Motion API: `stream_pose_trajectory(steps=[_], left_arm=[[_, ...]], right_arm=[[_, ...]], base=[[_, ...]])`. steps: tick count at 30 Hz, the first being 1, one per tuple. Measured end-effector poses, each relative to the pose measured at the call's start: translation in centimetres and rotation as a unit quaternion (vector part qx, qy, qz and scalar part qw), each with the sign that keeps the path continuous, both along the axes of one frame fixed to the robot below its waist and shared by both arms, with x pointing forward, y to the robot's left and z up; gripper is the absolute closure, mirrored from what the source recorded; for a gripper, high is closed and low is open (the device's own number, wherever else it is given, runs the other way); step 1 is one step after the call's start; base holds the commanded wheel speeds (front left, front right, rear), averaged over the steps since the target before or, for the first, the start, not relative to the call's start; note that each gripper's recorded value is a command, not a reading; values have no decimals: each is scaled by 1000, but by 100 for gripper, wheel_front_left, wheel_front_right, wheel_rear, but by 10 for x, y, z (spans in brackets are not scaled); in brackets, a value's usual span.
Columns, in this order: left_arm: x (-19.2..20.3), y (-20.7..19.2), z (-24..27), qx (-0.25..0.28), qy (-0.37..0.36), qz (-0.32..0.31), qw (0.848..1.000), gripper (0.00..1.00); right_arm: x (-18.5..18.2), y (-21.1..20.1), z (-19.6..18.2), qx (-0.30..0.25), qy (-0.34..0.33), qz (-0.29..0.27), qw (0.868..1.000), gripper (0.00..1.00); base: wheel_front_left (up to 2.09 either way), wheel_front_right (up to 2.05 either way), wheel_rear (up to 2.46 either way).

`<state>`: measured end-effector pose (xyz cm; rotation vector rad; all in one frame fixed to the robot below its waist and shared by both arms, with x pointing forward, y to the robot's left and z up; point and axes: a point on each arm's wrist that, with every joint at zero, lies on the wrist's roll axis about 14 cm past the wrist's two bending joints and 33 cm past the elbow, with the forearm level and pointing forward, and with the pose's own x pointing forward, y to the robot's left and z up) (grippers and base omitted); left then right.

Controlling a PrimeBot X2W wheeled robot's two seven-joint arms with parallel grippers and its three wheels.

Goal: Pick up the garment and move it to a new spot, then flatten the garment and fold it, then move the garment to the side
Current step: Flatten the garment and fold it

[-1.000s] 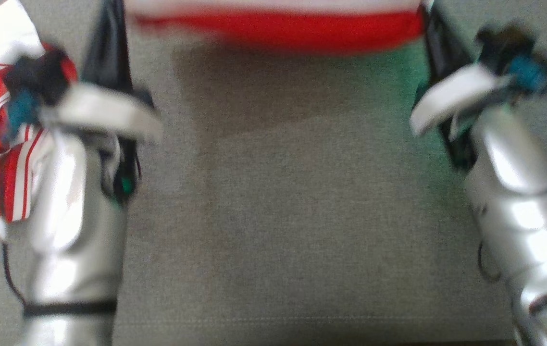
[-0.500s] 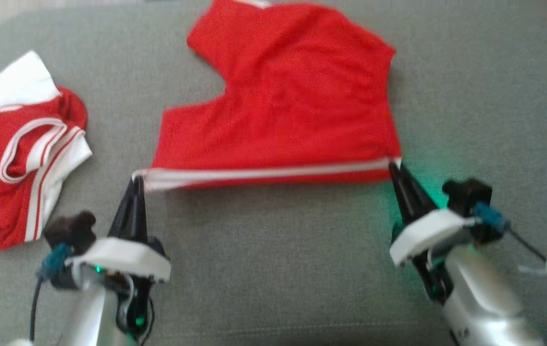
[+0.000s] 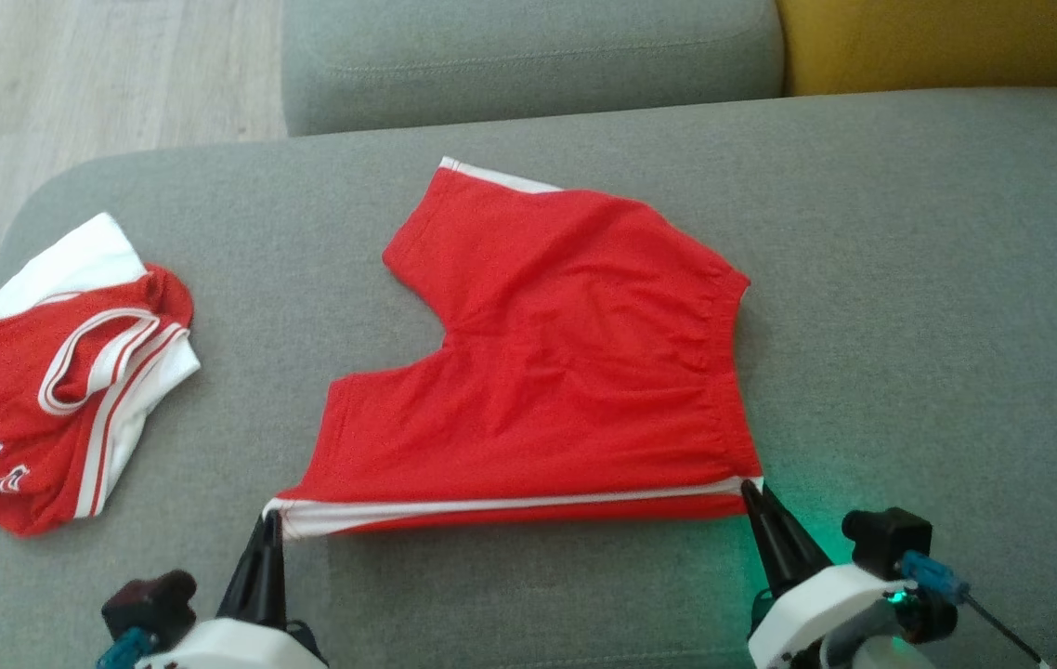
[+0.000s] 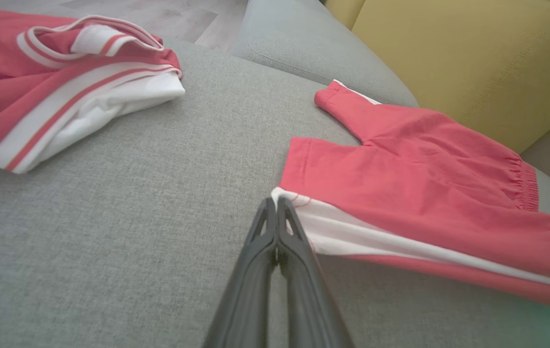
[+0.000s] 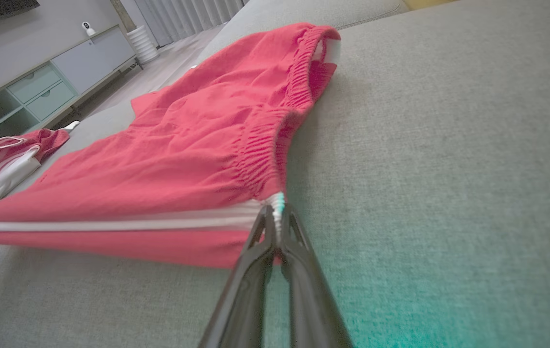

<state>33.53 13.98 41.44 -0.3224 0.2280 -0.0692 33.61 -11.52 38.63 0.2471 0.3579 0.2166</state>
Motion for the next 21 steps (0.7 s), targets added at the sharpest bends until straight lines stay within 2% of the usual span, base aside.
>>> stream_pose_trajectory(steps=[4, 8, 15, 21], left_arm=[[0, -2, 5, 2, -9, -4, 1000, 100], [18, -5, 17, 14, -32, -16, 999, 100], [89, -14, 61, 41, -109, -45, 992, 100], [149, -23, 75, 80, -137, -85, 984, 100]], right_arm=[[-4, 0, 2, 5, -3, -3, 1000, 100], [3, 3, 5, 27, -5, -10, 1000, 100], [39, 4, 20, 47, -27, -20, 998, 100], [79, 1, 32, 52, -50, -26, 997, 100]], base=[[0, 0, 0], [0, 0, 0], [0, 0, 0], [0, 0, 0]])
